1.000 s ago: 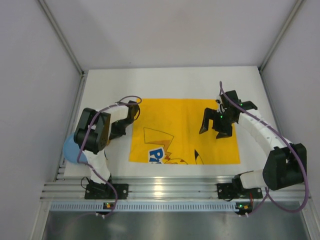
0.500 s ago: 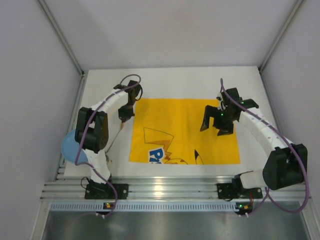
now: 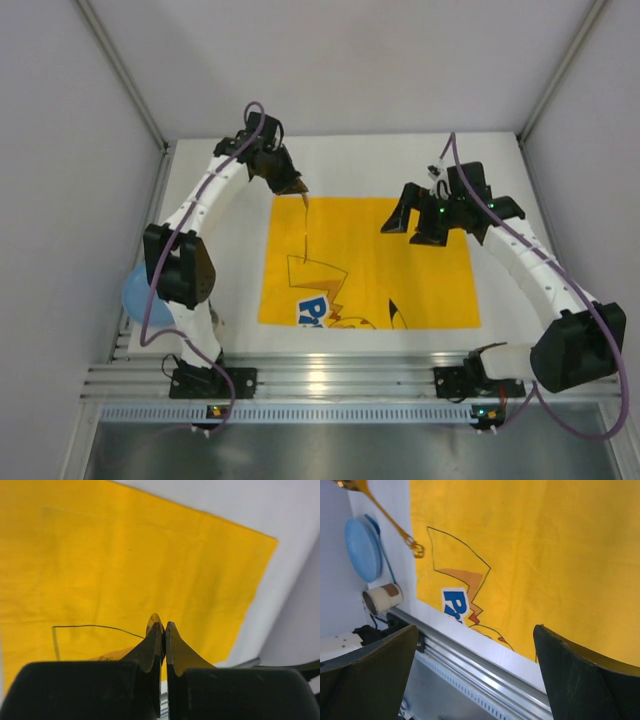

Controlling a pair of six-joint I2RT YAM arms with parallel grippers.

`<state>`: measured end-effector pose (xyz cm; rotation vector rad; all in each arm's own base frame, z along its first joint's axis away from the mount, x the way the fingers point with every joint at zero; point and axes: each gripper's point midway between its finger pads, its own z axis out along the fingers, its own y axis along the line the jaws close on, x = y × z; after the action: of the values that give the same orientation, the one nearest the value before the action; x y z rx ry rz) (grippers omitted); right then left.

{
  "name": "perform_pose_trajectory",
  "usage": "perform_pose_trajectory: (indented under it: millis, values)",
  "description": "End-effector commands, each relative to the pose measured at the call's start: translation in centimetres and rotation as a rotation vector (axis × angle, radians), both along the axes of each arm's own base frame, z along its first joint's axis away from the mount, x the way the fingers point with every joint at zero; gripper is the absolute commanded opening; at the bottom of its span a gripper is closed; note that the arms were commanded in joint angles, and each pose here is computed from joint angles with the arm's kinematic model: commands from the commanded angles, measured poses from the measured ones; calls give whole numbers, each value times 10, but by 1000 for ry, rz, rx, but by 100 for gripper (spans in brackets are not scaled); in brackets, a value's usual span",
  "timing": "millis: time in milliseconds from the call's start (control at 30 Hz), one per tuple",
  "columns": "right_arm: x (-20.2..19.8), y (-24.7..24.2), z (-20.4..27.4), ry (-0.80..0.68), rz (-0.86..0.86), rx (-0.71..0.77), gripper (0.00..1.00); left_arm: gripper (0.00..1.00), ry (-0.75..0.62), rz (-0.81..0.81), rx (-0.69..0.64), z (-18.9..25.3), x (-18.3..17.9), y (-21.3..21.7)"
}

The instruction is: Set the dinner table for one person

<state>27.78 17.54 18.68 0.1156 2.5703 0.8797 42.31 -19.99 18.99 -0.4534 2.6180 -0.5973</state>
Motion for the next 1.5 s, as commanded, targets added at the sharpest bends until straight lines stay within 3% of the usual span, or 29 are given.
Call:
perform_pose_trajectory:
  millis: [0, 200, 333, 700, 800, 833, 900, 933, 967, 1067, 1133, 1167, 1233, 1400, 1467]
  values:
    - [6, 29, 37, -133, 36, 135, 100, 0, -90, -66, -435, 68, 0, -62]
    - [10, 43, 35, -164, 21, 204, 97, 0, -185, -192, -783, 124, -10, -103]
    - [13, 46, 28, -168, 15, 195, 94, 0, -192, -284, -939, 142, -26, -121]
    - [13, 52, 16, -175, 42, 149, 87, 0, -99, -452, -1006, 149, -76, -176]
    - [11, 53, 15, -180, 48, 140, 62, 0, -85, -471, -1007, 145, -85, -186]
    - [11, 52, 15, -184, 45, 136, 41, 0, -84, -473, -1006, 144, -85, -186]
    - [8, 50, 14, -190, 45, 125, 21, 0, -73, -481, -1001, 139, -87, -190]
    - [8, 48, 14, -195, 38, 116, 6, 0, -60, -478, -993, 136, -88, -189]
    - [6, 45, 14, -200, 35, 107, 0, 0, -70, -479, -969, 129, -87, -188]
    - [0, 36, 10, -205, 21, 66, 0, 31, -10, -429, -824, 92, -84, -181]
    - [-4, 26, -1, -186, 6, 3, 0, 67, 73, -355, -699, 60, -84, -170]
    - [-5, 20, -4, -183, -3, -23, 0, 76, 63, -364, -645, 50, -84, -162]
    - [-5, 8, -13, -172, -32, -91, 0, 88, 68, -325, -547, 34, -81, -149]
    - [-13, -22, -49, -82, -58, -261, 0, 90, 95, -275, -310, 9, -91, -92]
    - [-13, -38, -67, -35, -71, -356, 0, 90, 41, -238, -138, 3, -83, -61]
